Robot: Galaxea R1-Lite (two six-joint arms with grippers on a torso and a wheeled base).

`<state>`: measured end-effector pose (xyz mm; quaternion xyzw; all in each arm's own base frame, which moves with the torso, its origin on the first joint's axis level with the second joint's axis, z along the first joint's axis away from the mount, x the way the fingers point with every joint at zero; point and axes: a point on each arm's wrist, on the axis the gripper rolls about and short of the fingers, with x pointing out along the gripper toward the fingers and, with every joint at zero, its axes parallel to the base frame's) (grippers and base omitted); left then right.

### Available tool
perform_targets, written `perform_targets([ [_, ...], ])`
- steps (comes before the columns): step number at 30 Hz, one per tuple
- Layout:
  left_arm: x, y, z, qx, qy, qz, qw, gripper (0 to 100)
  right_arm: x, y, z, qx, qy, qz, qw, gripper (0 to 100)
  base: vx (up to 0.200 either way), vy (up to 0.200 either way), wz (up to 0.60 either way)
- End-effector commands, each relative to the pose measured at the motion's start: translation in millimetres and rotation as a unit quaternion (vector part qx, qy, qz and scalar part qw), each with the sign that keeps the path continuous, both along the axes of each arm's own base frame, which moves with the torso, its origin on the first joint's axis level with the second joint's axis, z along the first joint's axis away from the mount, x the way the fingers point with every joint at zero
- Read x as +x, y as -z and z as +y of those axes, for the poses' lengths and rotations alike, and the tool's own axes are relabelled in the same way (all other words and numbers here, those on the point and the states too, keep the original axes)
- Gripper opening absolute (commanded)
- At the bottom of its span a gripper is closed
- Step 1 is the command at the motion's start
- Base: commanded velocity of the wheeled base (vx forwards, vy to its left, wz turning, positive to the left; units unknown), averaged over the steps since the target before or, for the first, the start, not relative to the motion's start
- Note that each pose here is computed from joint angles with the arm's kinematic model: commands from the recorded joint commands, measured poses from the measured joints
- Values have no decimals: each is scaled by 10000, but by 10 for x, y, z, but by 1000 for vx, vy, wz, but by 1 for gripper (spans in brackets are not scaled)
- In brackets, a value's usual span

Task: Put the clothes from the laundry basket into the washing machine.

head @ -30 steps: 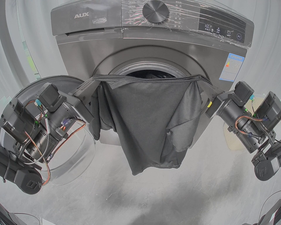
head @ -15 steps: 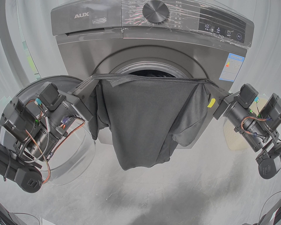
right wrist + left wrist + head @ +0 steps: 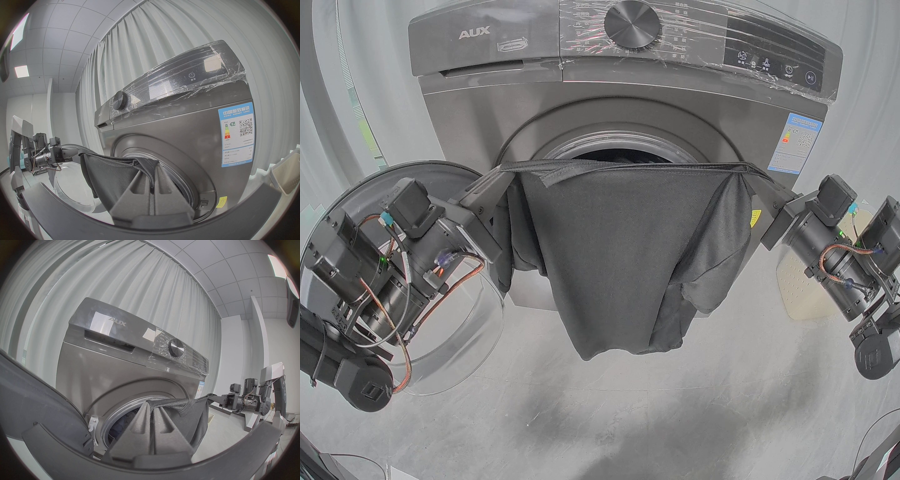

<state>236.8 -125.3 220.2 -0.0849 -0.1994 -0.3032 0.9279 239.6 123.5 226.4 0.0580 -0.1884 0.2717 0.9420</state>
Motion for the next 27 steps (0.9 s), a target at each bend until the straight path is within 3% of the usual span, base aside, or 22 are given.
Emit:
perform_targets([
  [1, 20, 54, -35, 39, 41, 88, 9999, 0, -2, 11, 5, -9, -12, 18, 10000, 0, 0, 0, 0],
  [6, 31, 150, -250, 135, 338, 215, 9991, 0, -63, 75, 144, -45, -259, 149, 9995, 0, 0, 0, 0],
  [7, 44, 175, -330, 186, 427, 214, 9987, 0, -96, 157, 241, -110, -440, 290, 9985, 0, 0, 0, 0],
  [12, 139, 262, -532, 211, 434, 280, 9984, 0, -57, 462, 429, -328, -539, 806, 9947, 0, 0, 0, 0],
  [16, 170, 232, -553, 156, 415, 225, 9988, 0, -128, 654, 609, -487, -863, 1113, 9888, 0, 0, 0, 0],
  [17, 178, 196, -565, 115, 423, 160, 9989, 0, -195, 838, 701, -639, -1004, 1431, 9825, 0, 0, 0, 0],
  [18, 188, 179, -571, 92, 416, 130, 9990, 0, -231, 898, 767, -680, -1060, 1535, 9801, 100, 0, 0, 0],
  [21, 212, 122, -580, 12, 374, 35, 9993, 0, -326, 1067, 905, -822, -1172, 1851, 9722, 100, 0, 0, 0],
  [27, 212, 75, -583, -52, 347, -33, 9994, 0, -379, 1332, 923, -1165, -1242, 2243, 9595, 100, 0, 0, 0],
])
